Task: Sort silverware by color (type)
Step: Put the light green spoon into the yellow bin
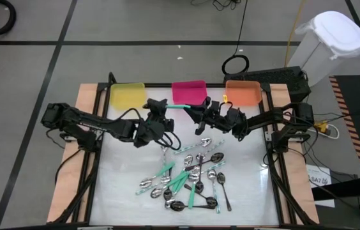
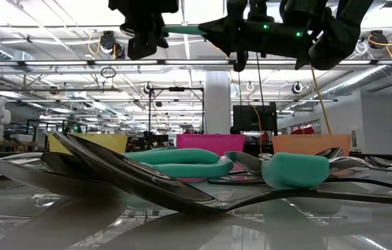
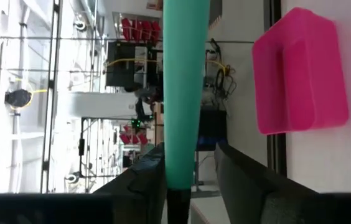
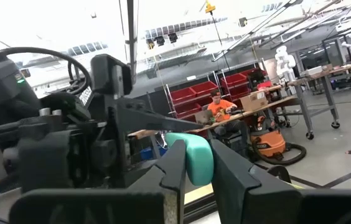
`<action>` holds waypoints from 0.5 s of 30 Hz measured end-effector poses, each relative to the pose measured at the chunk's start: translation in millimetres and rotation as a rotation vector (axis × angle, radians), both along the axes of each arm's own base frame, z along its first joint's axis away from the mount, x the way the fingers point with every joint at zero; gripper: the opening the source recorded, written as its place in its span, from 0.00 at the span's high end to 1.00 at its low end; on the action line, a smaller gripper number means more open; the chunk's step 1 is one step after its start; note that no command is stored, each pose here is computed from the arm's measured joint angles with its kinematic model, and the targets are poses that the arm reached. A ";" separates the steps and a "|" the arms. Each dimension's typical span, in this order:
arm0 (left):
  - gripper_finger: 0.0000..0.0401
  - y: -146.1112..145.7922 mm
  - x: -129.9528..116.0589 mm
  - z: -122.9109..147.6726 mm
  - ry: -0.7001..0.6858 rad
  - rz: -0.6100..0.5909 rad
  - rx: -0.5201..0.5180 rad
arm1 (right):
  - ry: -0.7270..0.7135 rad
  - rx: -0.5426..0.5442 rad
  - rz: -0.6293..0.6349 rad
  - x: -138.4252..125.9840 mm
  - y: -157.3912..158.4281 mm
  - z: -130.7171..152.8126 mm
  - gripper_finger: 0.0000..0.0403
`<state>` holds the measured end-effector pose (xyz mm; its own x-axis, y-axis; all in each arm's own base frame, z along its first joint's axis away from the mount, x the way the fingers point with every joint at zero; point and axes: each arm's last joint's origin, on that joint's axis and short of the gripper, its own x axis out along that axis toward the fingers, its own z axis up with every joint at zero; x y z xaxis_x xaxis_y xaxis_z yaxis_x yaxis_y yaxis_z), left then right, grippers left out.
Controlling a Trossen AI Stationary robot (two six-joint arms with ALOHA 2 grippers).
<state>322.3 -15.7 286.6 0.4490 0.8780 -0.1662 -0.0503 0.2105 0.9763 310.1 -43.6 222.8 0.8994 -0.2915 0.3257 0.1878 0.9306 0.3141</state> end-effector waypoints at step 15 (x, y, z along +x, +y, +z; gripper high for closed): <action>0.93 0.0 0.2 -0.2 -0.002 -0.011 -0.009 | 0.017 0.002 -0.002 0.4 -0.1 -1.5 0.87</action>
